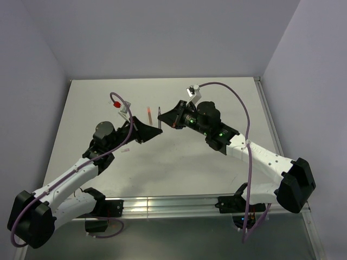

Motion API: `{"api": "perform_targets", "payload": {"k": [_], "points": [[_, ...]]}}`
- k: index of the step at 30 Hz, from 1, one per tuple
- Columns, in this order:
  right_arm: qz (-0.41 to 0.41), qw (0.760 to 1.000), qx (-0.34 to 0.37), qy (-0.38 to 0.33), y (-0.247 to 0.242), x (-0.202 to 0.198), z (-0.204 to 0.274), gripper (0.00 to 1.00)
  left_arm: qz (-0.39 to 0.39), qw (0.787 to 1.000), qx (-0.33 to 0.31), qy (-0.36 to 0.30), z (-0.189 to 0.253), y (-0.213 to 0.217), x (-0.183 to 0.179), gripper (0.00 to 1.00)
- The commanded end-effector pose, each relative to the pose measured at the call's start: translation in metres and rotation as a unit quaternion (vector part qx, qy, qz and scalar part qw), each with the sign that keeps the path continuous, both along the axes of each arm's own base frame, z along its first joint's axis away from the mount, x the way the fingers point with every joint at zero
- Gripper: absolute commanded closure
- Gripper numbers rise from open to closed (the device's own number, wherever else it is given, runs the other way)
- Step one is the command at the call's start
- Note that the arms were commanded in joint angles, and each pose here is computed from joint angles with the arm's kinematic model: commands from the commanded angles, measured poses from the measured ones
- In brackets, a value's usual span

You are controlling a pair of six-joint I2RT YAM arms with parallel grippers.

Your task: Insert the pens into the pen caps

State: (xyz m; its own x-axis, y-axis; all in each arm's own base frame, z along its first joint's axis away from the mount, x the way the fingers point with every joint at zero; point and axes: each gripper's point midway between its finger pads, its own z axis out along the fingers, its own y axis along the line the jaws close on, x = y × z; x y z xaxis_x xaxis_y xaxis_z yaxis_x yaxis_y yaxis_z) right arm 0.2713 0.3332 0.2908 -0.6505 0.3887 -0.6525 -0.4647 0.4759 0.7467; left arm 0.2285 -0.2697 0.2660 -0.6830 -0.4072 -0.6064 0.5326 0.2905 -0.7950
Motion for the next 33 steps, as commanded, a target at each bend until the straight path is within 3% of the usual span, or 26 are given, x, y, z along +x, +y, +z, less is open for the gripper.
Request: {"api": "perform_targets", "payload": {"k": [1, 4, 11, 33], "points": [[0.022, 0.998, 0.034, -0.038, 0.008, -0.008, 0.03, 0.94, -0.016, 0.998, -0.016, -0.056, 0.026, 0.0, -0.008, 1.0], [0.028, 0.998, 0.035, -0.042, 0.011, -0.01, 0.033, 0.85, -0.016, 0.998, -0.017, -0.055, 0.025, 0.0, -0.007, 1.0], [0.043, 0.998, 0.029, -0.036, 0.021, -0.016, 0.025, 0.77, -0.008, 0.998, -0.03, -0.059, 0.03, 0.001, -0.006, 1.0], [0.06, 0.998, 0.011, -0.03, 0.026, -0.03, 0.005, 0.7, -0.002, 0.997, -0.044, -0.063, 0.039, 0.001, -0.002, 0.99]]}}
